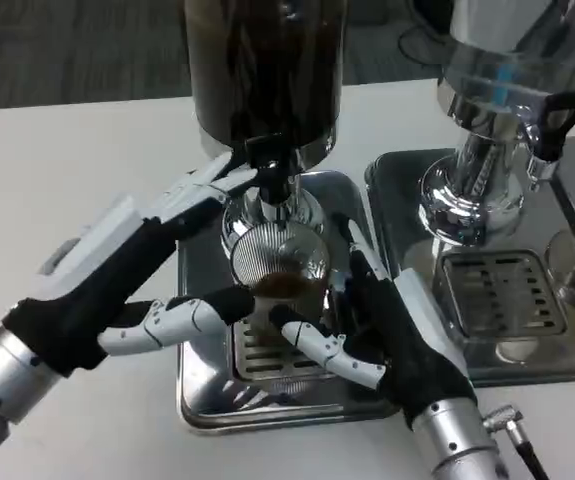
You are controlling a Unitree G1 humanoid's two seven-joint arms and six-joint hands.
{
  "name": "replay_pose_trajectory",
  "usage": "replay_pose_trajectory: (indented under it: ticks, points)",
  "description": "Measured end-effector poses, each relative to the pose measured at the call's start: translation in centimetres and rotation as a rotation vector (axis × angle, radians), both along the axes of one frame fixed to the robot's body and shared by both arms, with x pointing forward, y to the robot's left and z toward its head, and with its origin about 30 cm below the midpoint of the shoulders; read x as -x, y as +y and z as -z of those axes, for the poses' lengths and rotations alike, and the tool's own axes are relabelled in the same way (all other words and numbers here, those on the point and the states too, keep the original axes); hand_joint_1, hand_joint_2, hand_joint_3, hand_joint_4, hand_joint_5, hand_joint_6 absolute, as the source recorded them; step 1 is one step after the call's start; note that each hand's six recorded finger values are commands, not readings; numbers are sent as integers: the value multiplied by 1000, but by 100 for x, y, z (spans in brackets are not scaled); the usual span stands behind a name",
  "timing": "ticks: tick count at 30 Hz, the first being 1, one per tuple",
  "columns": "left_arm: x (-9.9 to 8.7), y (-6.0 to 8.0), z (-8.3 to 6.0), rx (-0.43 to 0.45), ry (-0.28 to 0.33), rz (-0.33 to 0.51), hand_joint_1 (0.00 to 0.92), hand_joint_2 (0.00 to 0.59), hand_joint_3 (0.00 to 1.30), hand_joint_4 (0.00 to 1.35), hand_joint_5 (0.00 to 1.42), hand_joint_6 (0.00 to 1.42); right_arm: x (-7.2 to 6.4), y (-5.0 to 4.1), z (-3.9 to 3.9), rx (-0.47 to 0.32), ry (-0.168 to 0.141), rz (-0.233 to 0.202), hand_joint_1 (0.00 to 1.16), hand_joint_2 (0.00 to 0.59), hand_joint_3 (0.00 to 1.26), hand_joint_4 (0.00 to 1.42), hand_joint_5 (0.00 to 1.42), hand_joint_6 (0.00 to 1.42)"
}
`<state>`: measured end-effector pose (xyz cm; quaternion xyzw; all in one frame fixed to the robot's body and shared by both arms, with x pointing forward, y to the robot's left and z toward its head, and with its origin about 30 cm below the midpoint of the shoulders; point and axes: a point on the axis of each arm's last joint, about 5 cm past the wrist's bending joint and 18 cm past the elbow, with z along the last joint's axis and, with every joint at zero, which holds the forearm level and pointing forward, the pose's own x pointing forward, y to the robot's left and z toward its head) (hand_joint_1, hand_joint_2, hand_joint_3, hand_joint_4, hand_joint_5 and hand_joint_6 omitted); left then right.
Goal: Grasp the cup under the faucet to collect the drink, then remove the cup.
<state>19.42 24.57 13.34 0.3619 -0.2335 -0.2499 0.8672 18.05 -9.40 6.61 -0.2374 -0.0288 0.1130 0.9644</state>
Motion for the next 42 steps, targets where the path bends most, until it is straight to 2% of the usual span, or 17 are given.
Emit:
replay_pose_trajectory:
  ticks: [2, 5, 8, 11, 16, 18, 23, 28, 34, 42]
  points:
    - [53, 49, 17, 18, -10, -34, 0, 139, 78, 0, 0, 0, 1, 6, 2, -4, 2, -3, 512, 187, 0, 0, 0, 183]
    - [181, 146, 85, 93, -27, -144, 0, 142, 76, 0, 0, 0, 0, 2, 3, -5, 1, -4, 529, 186, 0, 0, 0, 191]
    - [266, 218, 137, 137, -28, -220, 0, 146, 79, 0, 0, 0, -1, 6, 3, -6, -1, -6, 532, 186, 0, 0, 1, 197]
    - [396, 291, 232, 168, -4, -308, 0, 159, 95, 0, 0, 0, 0, 10, 3, -4, -3, -5, 537, 184, 0, 0, 4, 214]
    - [600, 334, 404, 200, 53, -419, 0, 166, 82, 0, 16, 0, 0, 20, 1, 2, -8, -8, 658, 171, 0, 0, 27, 253]
    - [643, 332, 452, 209, 77, -444, 0, 167, 84, 0, 18, 0, 1, 24, 1, 6, -11, -9, 672, 170, 0, 0, 39, 265]
    - [706, 329, 540, 224, 132, -480, 0, 182, 102, 0, 50, 0, -30, 64, 22, 15, -21, -7, 700, 166, 0, 0, 81, 305]
    - [731, 336, 585, 265, 160, -509, 0, 187, 108, 0, 55, 0, -46, 101, 55, -32, -25, 19, 702, 166, 0, 0, 101, 310]
    - [759, 345, 604, 261, 185, -518, 0, 192, 136, 0, 59, 0, -82, 133, 93, -62, -15, 7, 702, 166, 0, 0, 120, 331]
    - [789, 363, 651, 259, 224, -542, 0, 204, 173, 0, 60, 0, -93, 139, 84, -81, -6, -26, 702, 166, 0, 3, 124, 334]
